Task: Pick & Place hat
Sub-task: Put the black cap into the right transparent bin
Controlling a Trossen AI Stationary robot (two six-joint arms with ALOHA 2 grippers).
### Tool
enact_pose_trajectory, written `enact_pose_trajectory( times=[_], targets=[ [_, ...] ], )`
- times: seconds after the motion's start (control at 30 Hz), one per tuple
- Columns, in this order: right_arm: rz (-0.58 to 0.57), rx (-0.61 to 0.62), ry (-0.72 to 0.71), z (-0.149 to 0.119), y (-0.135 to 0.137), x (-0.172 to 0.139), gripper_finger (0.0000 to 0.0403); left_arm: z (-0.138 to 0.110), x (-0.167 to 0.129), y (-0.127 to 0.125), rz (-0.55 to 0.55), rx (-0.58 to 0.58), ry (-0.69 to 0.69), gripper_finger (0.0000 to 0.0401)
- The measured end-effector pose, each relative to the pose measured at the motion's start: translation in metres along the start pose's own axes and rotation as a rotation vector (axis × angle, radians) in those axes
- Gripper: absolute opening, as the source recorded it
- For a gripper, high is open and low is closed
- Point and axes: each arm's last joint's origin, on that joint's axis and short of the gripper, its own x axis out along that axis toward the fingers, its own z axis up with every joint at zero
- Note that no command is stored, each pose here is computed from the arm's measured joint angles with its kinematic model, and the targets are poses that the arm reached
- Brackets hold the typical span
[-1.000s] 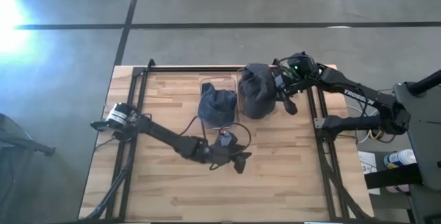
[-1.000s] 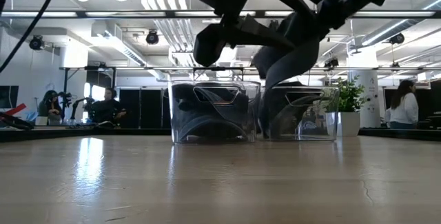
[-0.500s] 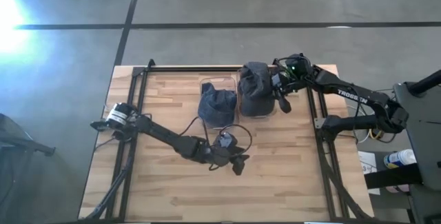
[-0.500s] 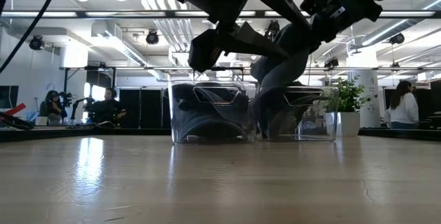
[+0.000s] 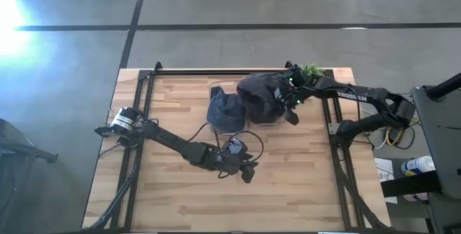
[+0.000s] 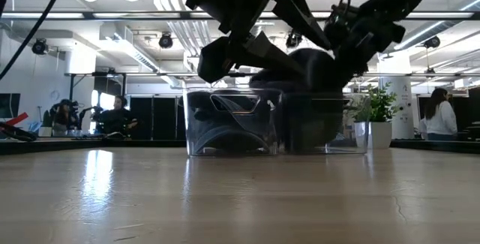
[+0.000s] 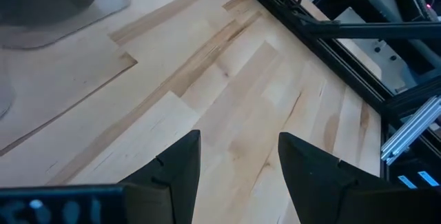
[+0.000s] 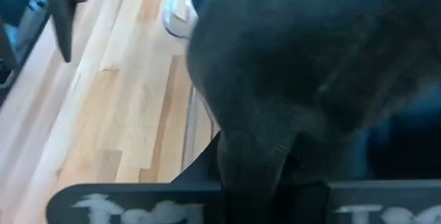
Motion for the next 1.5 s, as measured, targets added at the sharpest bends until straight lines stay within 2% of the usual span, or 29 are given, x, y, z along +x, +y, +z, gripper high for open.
enact_pose_trajectory(
  times=[0.17, 0.43, 0.63, 0.8, 0.9, 1.03, 1.13, 1.3, 1.4, 1.5],
  targets=[
    [-0.052, 0.102, 0.061, -0.006, -0.008, 0.009, 0.0021, 0.000, 0.000, 0.000, 0.002, 0.005, 0.006, 0.0188],
    [-0.175, 0.149, 0.024, 0.000, 0.000, -0.007, 0.0102, -0.001, 0.000, 0.002, 0.015, 0.033, 0.016, 0.0188],
    [-0.314, 0.161, 0.013, 0.001, 0.014, -0.029, 0.0142, -0.001, 0.001, 0.003, 0.018, 0.060, 0.016, 0.0188],
    [-0.488, 0.152, 0.027, -0.002, 0.026, -0.049, 0.0155, 0.001, 0.001, 0.004, 0.022, 0.067, 0.014, 0.0188],
    [-0.524, 0.129, -0.039, 0.001, 0.038, -0.063, 0.0157, 0.002, 0.002, 0.005, 0.024, 0.081, 0.013, 0.0188],
    [-0.543, 0.089, -0.233, 0.023, 0.048, -0.080, 0.0152, 0.002, 0.002, 0.005, 0.024, 0.080, 0.012, 0.0188],
    [-0.547, 0.096, -0.280, 0.043, 0.039, -0.077, 0.0145, 0.002, 0.002, 0.005, 0.024, 0.077, 0.011, 0.0188],
    [-0.493, 0.084, -0.189, 0.071, 0.015, -0.049, 0.0143, 0.003, 0.002, 0.005, 0.024, 0.073, 0.010, 0.0188],
    [-0.486, 0.065, -0.141, 0.078, 0.001, -0.032, 0.0147, 0.003, 0.002, 0.005, 0.019, 0.059, 0.015, 0.0188],
    [-0.551, 0.101, -0.089, 0.077, -0.017, -0.020, 0.0148, 0.002, 0.002, 0.004, 0.017, 0.056, 0.017, 0.0188]
  ],
)
